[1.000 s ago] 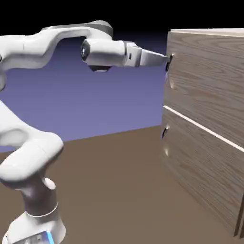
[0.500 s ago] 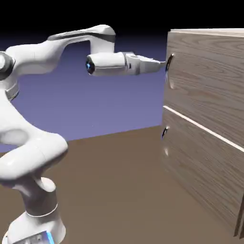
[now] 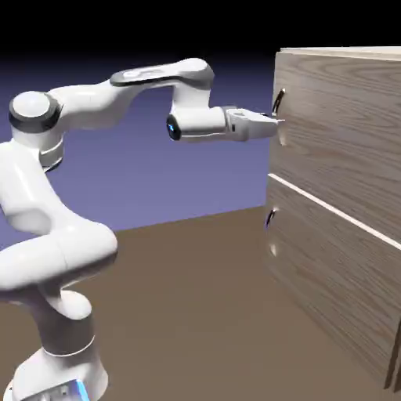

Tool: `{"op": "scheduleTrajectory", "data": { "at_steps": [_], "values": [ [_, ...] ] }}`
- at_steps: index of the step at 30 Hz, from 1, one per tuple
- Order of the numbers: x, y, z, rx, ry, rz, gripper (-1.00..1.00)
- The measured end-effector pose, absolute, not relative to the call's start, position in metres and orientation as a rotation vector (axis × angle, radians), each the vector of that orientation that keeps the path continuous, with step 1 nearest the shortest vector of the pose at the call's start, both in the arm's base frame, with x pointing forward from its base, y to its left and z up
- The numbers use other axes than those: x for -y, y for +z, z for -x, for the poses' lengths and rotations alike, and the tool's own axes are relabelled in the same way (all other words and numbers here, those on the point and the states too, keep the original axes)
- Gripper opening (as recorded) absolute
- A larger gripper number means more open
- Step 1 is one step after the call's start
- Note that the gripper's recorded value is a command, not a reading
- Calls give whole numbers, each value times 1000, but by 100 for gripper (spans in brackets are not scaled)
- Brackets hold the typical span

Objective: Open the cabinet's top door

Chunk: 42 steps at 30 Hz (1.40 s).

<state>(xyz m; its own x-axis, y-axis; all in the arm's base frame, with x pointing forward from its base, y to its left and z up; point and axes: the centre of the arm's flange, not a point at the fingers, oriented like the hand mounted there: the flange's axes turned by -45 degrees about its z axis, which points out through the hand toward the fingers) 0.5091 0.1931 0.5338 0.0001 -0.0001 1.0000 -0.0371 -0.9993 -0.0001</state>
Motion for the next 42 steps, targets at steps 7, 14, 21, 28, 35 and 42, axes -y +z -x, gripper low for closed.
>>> {"op": "scheduleTrajectory", "data": {
  "at_steps": [7,14,21,28,35,42],
  "values": [
    [-180,534,-468,-57,2247,-2245,-100],
    [-164,534,-430,-154,2286,-2285,-100],
    [-150,534,-401,-232,2316,-2314,-100],
    [-136,534,-377,-301,2340,-2338,-100],
    [-107,534,-335,-431,2381,-2379,-100],
    [-69,534,-292,-584,2422,-2421,-100]
  ]
}}
